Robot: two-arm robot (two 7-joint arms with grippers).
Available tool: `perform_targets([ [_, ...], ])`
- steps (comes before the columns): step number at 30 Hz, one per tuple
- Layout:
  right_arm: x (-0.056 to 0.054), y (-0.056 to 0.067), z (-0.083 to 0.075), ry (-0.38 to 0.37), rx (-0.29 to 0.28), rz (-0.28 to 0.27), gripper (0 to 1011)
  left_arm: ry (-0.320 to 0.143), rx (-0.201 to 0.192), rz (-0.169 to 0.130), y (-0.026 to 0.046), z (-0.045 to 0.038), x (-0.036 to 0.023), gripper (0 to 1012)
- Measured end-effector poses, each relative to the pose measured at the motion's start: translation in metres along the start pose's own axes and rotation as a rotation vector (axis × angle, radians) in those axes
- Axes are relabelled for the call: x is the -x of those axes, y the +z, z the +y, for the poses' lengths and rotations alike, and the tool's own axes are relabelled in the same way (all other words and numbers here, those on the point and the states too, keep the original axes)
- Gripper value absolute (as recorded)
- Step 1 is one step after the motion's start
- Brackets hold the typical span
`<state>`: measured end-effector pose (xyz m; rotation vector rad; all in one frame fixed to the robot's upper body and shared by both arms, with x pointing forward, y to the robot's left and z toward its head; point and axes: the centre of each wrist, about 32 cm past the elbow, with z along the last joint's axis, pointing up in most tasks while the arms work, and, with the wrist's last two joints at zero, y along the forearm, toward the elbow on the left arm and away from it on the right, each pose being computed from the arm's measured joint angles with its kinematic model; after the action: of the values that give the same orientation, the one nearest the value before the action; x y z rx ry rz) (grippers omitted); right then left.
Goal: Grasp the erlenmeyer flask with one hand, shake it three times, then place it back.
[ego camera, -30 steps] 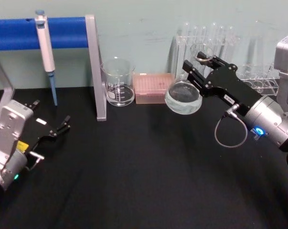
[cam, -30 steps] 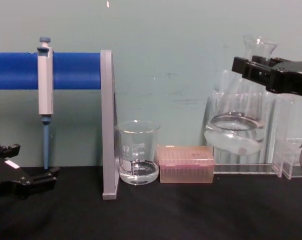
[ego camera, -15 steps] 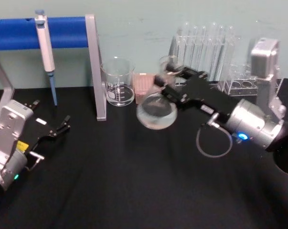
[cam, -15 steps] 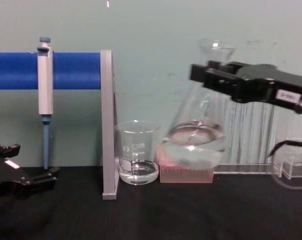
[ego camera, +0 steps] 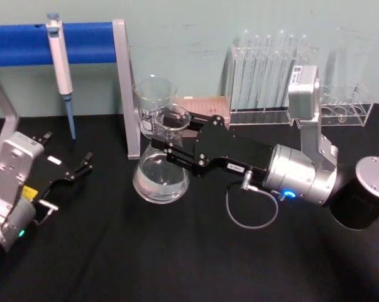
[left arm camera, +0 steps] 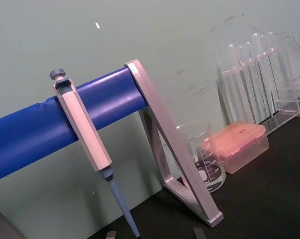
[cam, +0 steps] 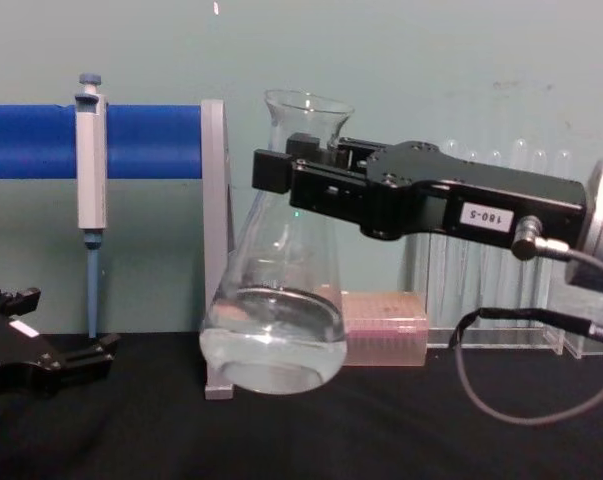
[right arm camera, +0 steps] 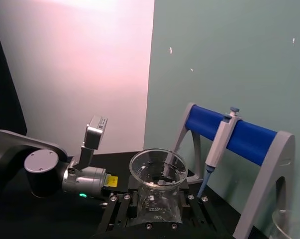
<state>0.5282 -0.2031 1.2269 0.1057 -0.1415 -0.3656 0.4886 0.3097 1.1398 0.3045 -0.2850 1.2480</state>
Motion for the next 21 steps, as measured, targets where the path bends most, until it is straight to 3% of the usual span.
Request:
perform_targets([
  [10,-0.003,-0.002,-0.008,-0.052,-0.016,0.004,449,0.000,0.000,0.000,0.0000,0.0000,0.0000,1001],
  [21,-0.016,0.003,-0.055,-0.301,-0.014,-0.024,450,0.000,0.000,0.000,0.0000,0.0000,0.0000,1001],
])
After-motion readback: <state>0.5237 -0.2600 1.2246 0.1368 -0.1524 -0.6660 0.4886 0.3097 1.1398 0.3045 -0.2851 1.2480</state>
